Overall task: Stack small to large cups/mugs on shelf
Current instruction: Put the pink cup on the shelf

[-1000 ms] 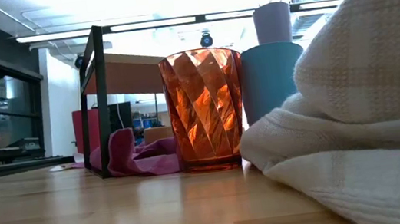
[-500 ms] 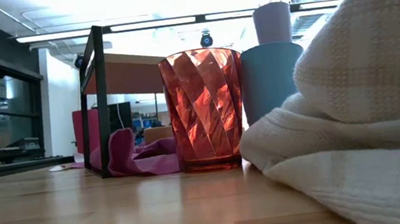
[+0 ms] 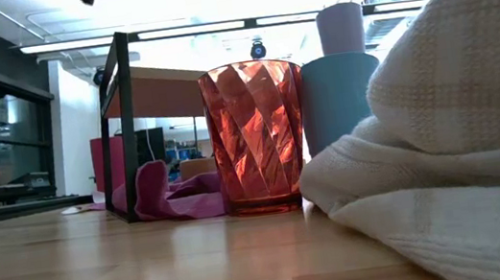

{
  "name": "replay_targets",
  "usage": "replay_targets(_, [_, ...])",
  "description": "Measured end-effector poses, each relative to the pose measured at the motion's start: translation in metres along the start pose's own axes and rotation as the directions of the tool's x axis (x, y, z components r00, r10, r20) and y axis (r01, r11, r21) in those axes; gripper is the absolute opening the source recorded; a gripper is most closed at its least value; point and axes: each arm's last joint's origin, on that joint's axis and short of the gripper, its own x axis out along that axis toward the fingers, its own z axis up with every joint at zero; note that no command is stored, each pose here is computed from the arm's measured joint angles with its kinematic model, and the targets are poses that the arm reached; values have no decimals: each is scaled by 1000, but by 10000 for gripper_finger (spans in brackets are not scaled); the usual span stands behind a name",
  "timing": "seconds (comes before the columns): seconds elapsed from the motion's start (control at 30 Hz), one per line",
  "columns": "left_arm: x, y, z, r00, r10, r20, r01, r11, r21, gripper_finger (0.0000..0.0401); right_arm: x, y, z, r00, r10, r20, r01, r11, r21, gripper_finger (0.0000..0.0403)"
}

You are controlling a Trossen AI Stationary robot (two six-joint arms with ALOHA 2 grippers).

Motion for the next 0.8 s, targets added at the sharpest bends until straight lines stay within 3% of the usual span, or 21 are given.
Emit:
replay_targets(0.13, [-9,14,-10,988,126,-88,-125,992,13,1,0,0,-1,1000,-1,-5,1,1000,0,48])
replay_targets(0.23, [-16,21,-20,952,241,-192,-239,971,32,1,0,0,-1,1000,-3,-12,3,1000,0,48])
replay_targets(0.3, [-20,22,-28,922,267,-280,-262,963,57,0,0,-1,-1,1000,-4,-14,4,1000,0,48])
replay_targets(0.6, [-13,19,-44,877,189,-441,-160,982,104,0,0,-1,-4,999,-22,-39,22,1000,-2,48])
replay_targets(0.8, [-3,21,-66,753,104,-649,-21,991,134,0,0,-2,-4,999,-25,-42,25,1000,-2,48])
